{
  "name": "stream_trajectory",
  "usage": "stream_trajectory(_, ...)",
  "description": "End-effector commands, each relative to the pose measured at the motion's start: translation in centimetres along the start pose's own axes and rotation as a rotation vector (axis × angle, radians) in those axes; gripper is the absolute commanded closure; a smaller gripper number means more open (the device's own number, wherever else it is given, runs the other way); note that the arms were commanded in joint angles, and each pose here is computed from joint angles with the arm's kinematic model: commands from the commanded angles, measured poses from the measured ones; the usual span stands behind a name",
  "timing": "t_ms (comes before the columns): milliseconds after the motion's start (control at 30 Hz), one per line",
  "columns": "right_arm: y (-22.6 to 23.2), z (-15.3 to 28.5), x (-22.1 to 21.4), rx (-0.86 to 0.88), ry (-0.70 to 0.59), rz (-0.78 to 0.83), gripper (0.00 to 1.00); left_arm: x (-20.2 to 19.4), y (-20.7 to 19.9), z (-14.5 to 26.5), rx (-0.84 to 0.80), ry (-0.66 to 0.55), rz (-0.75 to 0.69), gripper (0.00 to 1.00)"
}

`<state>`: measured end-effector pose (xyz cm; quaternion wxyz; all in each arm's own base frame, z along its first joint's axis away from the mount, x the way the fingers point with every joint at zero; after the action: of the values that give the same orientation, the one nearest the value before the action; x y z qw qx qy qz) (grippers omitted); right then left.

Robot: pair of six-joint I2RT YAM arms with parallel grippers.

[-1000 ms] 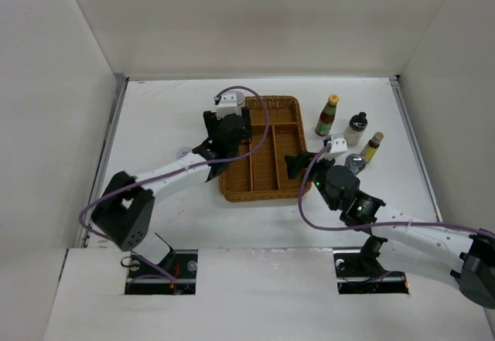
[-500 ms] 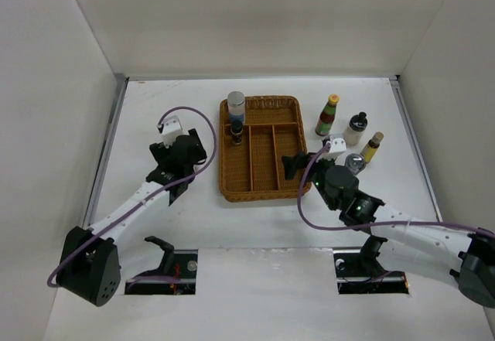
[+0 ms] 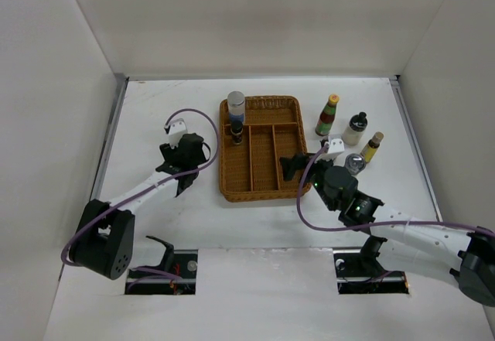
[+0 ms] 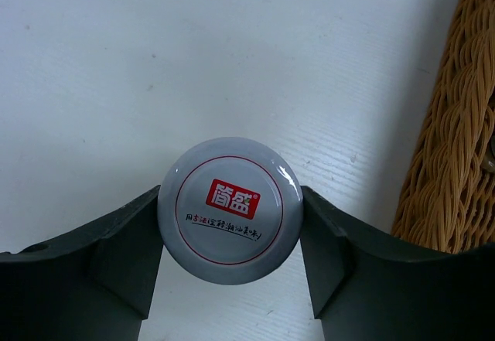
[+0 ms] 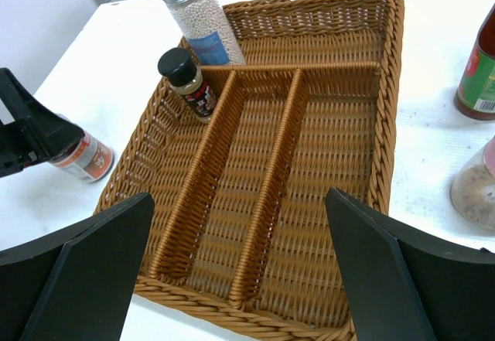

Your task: Organize the condiment bottles

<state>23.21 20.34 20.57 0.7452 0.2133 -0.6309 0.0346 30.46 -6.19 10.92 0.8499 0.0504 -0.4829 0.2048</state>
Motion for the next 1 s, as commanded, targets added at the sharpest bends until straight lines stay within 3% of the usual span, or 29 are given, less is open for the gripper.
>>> stream_trajectory(0,0.9,0.0,1.2,0.036,-0.049,-0.037,0.0,1.8,-0.7,0.4,-0.032,-0.062,0.055,0.55)
stream_trajectory(200,0.9,-0.1,1.1,0.034,-0.044,-0.034,0.0,6.2,-1.6,4.6,-0.106,-0.174,0.089,0.66)
stream_trajectory(333,0.9,-0.1,1.2,0.03,-0.049,-0.037,0.01,8.9,-4.3,8.4,-0.231,-0.231,0.105,0.66)
stream_trajectory(433,0.9,-0.1,1.2,0.029,-0.048,-0.036,0.06,8.7,-7.5,10.4,-0.332,-0.226,0.083,0.67)
stream_trajectory(533,0.8,0.0,1.3,0.029,-0.052,-0.038,0.26,7.4,-10.4,11.6,-0.391,-0.206,0.039,0.67)
stream_trajectory(600,0.8,0.1,1.3,0.027,-0.051,-0.038,0.48,6.6,-12.0,12.1,-0.424,-0.206,0.023,0.67)
stream_trajectory(700,0.8,0.0,1.2,0.023,-0.045,-0.033,0.62,5.6,-13.8,11.7,-0.446,-0.194,0.004,0.67)
stream_trajectory(833,0.6,0.1,1.5,0.013,-0.053,-0.037,0.61,3.8,-15.3,10.3,-0.446,-0.172,-0.027,0.66)
stream_trajectory(967,0.4,0.4,1.8,0.007,-0.068,-0.042,0.49,1.6,-15.8,8.7,-0.429,-0.151,-0.061,0.66)
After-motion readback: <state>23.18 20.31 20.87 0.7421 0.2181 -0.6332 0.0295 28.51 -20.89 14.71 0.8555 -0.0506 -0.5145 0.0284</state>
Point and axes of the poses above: each gripper's point midway between its finger pads, its own z axis back along the fingers, its own y axis along the line the jaws close on, x = y × z, the point moved 4 cm from there along z, back along the fingers, and after that the axes turned 3 degrees about z, right-handed, at the moved point
